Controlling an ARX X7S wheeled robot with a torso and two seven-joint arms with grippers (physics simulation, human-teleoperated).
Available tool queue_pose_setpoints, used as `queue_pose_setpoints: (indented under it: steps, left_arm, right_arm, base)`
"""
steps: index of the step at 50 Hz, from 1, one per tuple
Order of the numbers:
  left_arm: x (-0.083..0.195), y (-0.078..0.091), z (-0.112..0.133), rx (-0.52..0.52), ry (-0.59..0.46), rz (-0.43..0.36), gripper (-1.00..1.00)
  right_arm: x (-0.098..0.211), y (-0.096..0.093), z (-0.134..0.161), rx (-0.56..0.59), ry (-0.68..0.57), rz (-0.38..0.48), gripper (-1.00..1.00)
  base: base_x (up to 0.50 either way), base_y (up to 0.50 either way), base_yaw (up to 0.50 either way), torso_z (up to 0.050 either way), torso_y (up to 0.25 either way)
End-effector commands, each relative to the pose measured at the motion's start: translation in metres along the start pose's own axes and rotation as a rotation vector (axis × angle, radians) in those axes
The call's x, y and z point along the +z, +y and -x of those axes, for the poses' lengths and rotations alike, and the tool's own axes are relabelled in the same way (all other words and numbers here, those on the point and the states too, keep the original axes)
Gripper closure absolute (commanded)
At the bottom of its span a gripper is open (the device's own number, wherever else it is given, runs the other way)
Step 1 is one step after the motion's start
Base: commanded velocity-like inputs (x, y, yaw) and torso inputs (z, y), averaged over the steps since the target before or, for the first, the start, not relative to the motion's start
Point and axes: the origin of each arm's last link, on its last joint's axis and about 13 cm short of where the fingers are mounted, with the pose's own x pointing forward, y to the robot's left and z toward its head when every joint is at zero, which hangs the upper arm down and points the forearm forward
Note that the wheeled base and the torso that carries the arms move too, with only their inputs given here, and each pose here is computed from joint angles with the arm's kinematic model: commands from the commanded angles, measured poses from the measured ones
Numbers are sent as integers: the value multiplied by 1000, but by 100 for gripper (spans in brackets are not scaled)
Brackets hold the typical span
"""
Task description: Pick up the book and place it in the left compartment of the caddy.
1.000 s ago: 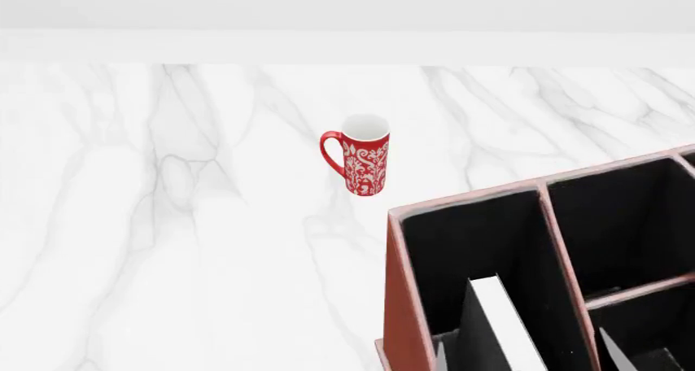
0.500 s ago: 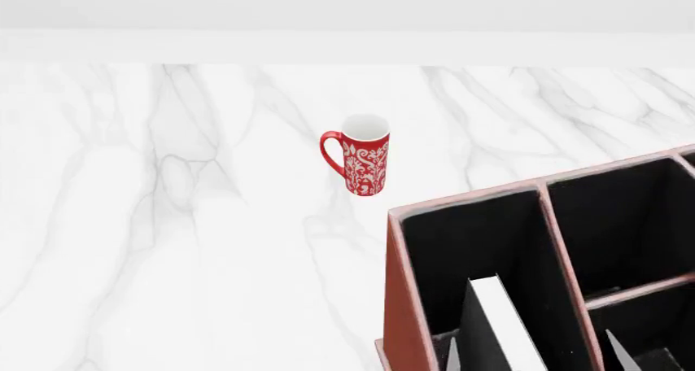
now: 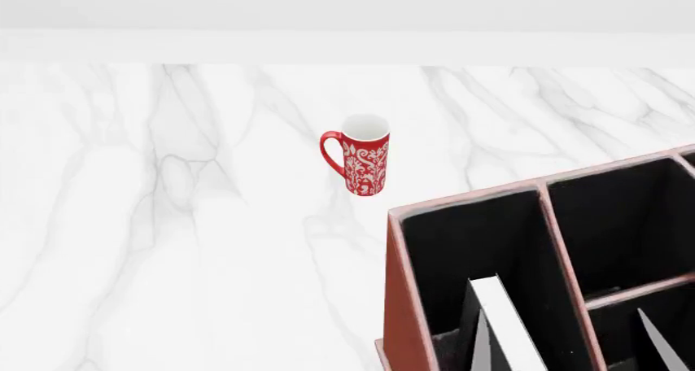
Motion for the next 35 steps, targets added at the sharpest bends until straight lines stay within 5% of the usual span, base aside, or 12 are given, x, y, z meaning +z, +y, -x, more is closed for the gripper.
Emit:
queue_pose_setpoints:
  steps: [1,35]
  left_arm:
    - [0,-1,2,-12,-9,-3,-100]
    - [2,-1,8,-40,-52,-32,-100]
  right_arm:
    - [3,-3,-6,-11,-22,-15,-100]
    - [18,0,-7,1,-83,17,-100]
  base:
    - [0,0,0,0,0]
    - [0,0,0,0,0]
